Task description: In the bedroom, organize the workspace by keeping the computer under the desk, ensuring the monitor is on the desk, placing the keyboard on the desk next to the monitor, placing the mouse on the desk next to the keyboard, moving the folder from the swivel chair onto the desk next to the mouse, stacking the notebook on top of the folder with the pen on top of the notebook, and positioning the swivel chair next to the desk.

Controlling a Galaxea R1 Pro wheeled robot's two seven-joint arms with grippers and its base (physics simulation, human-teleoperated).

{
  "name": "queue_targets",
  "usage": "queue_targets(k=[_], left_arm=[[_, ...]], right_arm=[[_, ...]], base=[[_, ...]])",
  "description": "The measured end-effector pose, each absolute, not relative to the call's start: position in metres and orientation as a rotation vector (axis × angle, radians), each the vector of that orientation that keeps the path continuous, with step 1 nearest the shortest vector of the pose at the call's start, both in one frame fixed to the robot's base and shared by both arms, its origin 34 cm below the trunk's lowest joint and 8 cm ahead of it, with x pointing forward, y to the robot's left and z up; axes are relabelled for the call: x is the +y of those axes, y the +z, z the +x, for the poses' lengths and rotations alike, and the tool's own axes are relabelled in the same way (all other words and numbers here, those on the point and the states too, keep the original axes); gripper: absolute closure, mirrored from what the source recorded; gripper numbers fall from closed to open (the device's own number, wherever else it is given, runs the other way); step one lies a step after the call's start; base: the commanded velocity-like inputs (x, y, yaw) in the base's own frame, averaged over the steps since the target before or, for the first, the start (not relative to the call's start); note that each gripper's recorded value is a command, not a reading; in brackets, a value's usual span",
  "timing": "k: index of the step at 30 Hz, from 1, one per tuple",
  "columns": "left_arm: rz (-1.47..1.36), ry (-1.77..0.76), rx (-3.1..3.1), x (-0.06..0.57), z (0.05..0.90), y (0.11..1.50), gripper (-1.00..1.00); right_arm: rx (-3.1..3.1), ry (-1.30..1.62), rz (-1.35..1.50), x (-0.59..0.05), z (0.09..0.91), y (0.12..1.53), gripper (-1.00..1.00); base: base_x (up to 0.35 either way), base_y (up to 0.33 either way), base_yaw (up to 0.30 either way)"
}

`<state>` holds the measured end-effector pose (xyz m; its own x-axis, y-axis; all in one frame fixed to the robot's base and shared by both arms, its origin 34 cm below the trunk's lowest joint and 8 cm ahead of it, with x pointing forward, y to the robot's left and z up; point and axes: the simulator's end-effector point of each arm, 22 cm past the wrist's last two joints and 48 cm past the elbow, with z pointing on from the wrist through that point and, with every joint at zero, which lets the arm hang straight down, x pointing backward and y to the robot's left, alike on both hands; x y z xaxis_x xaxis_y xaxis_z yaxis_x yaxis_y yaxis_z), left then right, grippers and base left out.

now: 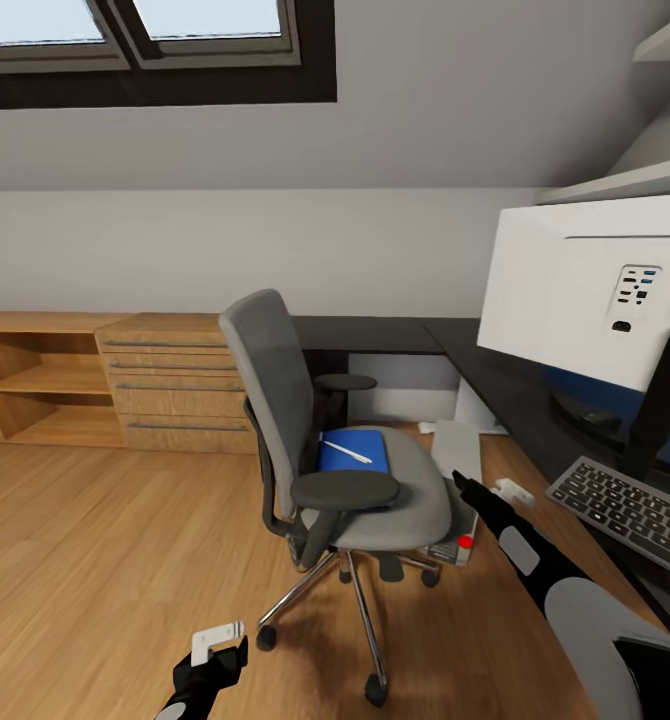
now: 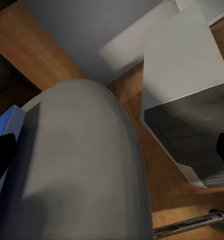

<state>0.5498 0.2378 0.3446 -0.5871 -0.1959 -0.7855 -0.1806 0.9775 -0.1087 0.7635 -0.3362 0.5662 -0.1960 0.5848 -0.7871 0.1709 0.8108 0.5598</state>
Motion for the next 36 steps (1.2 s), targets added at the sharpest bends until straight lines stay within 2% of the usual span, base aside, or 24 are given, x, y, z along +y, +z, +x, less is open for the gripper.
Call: queue_targets(k=[9,17,36], left_arm=[[-0.261,-0.023,2.207,0.2376,0.5506,0.3462,-1.0],[-0.26,-0.024,2.205,0.2372,0.551,0.347,-1.0],[-0.26,-0.024,2.204,0.2372,0.5511,0.3471,-1.0]], right_arm=[[1.754,0.417,0.586,-0.3362,0.7635,0.5688,-1.0],[1.753,0.417,0.585,-0.3361,0.7634,0.5695,-1.0],[1.753,0.417,0.585,-0.3361,0.7634,0.5696,-1.0]], base=[[0.0,0.0,-0.164],[0.0,0.025,-0.045],[0.0,0.177,-0.003]])
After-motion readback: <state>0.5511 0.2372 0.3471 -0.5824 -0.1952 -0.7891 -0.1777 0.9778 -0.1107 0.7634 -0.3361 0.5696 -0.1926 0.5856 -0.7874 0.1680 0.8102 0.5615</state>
